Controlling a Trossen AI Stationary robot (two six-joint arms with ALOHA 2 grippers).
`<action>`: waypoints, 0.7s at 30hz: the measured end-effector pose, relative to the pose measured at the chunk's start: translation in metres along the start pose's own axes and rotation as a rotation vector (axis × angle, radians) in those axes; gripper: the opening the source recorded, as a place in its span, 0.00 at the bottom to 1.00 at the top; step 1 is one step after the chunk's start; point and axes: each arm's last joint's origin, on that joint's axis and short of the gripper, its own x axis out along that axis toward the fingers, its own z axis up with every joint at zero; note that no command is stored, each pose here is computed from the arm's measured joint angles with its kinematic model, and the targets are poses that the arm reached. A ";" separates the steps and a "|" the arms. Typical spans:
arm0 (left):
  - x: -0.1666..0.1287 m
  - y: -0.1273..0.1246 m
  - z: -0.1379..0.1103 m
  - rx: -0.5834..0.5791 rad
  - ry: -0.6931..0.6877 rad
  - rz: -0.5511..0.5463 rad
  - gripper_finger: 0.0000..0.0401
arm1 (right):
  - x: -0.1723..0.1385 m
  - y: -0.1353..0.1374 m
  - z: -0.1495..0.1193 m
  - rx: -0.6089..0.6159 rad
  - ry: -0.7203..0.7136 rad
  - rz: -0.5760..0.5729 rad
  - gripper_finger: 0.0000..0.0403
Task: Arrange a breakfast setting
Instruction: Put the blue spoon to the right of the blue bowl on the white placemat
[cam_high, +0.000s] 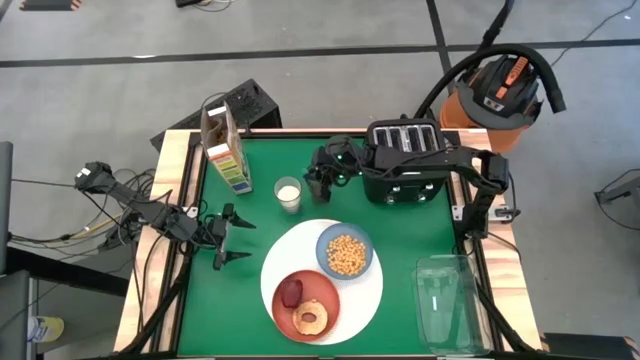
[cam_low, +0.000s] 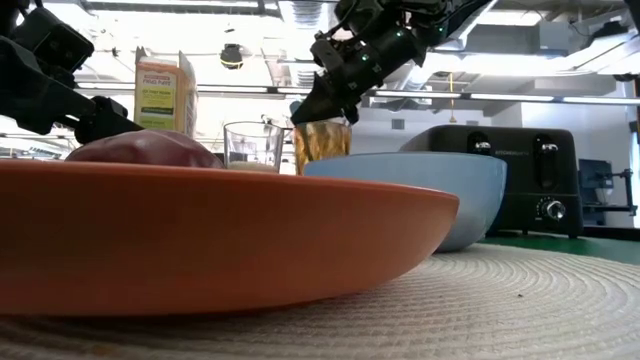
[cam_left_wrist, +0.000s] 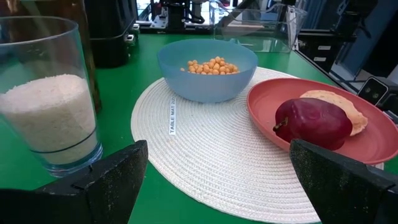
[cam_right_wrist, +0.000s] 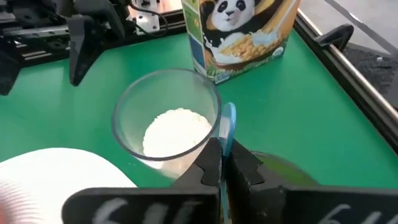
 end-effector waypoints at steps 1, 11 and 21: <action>0.000 0.000 0.000 0.000 0.000 0.000 0.94 | -0.001 0.000 0.001 -0.007 -0.003 0.000 0.05; 0.000 0.000 0.000 0.000 0.000 -0.001 0.94 | -0.029 -0.001 0.017 -0.041 -0.064 -0.010 0.05; 0.000 0.000 0.000 0.000 0.000 -0.001 0.94 | -0.090 0.011 0.046 -0.063 -0.203 0.005 0.05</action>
